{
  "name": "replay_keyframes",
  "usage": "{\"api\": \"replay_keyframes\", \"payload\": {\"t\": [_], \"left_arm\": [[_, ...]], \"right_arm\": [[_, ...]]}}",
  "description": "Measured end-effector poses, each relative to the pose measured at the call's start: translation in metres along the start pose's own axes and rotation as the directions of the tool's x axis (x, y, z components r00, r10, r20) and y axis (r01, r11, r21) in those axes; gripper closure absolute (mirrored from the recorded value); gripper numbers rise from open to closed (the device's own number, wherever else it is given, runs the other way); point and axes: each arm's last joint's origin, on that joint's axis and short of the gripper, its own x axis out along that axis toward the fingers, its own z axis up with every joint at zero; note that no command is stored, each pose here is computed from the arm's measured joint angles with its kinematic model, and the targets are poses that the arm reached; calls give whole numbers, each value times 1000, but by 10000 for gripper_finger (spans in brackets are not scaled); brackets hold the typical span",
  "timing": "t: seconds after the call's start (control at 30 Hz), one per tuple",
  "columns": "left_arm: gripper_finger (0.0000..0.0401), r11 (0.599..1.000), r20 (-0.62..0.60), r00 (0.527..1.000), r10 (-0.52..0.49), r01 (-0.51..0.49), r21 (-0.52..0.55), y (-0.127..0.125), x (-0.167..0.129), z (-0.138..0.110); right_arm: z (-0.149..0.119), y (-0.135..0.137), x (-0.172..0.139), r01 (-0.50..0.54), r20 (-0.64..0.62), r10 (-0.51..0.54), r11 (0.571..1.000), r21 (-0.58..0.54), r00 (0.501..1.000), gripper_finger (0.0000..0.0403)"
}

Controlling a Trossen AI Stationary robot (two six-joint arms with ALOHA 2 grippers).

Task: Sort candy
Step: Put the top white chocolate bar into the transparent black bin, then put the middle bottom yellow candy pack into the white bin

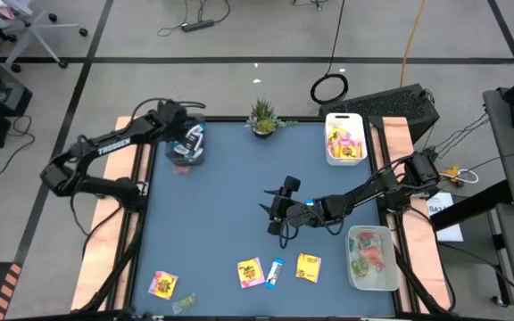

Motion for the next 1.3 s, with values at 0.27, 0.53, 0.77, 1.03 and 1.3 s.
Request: {"api": "replay_keyframes", "payload": {"t": [0.27,0.53,0.77,1.03,1.3], "left_arm": [[261,999,21,1000,-13,12,50,-6,3,3],[170,984,208,970,-127,97,151,-28,-43,2],[158,916,296,884,-363,279,288,-69,-79,-22],[157,761,400,651,-645,503,410,-122,-84,-67],[157,597,541,327,-775,658,458,-135,-87,-105]], "right_arm": [[0,0,0,-4,-1,4,1000,0,1000,204],[-1,0,0,-4,-7,4,1000,-5,1000,204],[-7,6,-10,-36,-75,31,997,-73,997,204],[-9,6,-49,-165,-286,240,951,263,928,204],[-22,17,-77,-141,-428,306,916,375,850,204]]}}
